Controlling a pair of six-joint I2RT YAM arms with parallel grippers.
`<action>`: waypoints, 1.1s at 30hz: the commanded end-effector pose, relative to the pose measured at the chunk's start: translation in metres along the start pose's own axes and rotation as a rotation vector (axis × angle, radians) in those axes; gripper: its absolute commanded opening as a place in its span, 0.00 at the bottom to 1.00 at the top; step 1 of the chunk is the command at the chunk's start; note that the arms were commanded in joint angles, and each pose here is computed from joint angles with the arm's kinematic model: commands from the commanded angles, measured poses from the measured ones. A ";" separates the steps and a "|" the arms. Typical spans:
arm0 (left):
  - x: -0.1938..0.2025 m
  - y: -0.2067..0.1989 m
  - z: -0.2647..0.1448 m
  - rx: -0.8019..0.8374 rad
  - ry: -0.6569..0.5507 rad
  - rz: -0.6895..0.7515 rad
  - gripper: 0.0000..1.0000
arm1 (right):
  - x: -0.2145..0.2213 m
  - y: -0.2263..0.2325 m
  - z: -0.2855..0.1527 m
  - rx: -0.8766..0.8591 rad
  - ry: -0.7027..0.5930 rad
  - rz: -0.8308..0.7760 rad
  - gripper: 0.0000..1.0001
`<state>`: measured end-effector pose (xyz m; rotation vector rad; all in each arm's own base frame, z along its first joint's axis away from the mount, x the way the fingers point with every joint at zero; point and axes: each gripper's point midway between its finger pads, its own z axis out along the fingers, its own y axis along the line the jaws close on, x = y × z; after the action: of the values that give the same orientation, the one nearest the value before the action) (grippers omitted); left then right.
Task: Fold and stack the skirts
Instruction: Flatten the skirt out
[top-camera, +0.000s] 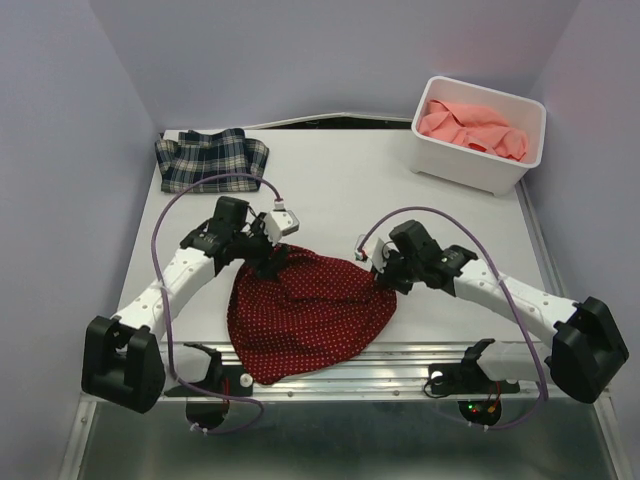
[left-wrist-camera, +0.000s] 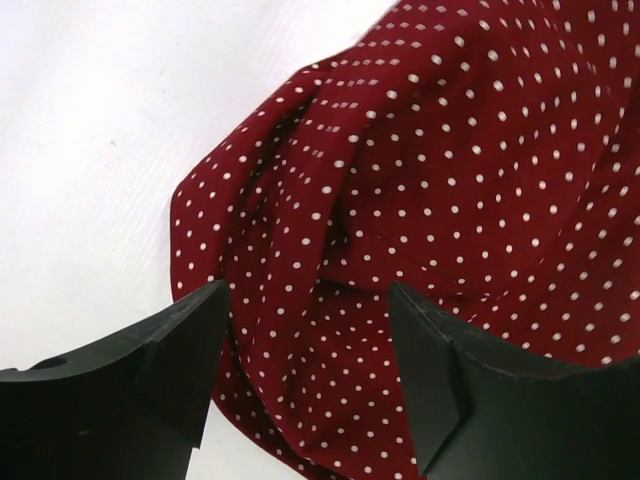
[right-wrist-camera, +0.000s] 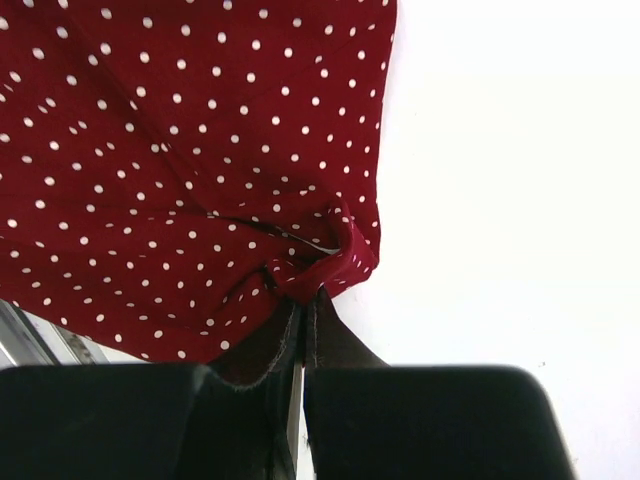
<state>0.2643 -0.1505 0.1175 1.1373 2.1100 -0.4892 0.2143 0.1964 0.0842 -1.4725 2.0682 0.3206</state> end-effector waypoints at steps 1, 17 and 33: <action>0.004 -0.018 -0.003 0.029 0.009 0.321 0.75 | -0.035 -0.009 -0.010 0.011 -0.115 0.058 0.01; 0.016 -0.062 0.025 0.071 -0.034 0.848 0.79 | -0.033 -0.016 -0.014 0.018 -0.118 0.136 0.01; -0.009 -0.033 0.046 -0.249 0.038 0.587 0.57 | -0.015 -0.018 -0.021 0.053 -0.112 0.198 0.01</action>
<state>0.2160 -0.2079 0.0621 1.7724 1.6284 -0.1185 0.2174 0.1945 0.0953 -1.2673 2.1606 0.4282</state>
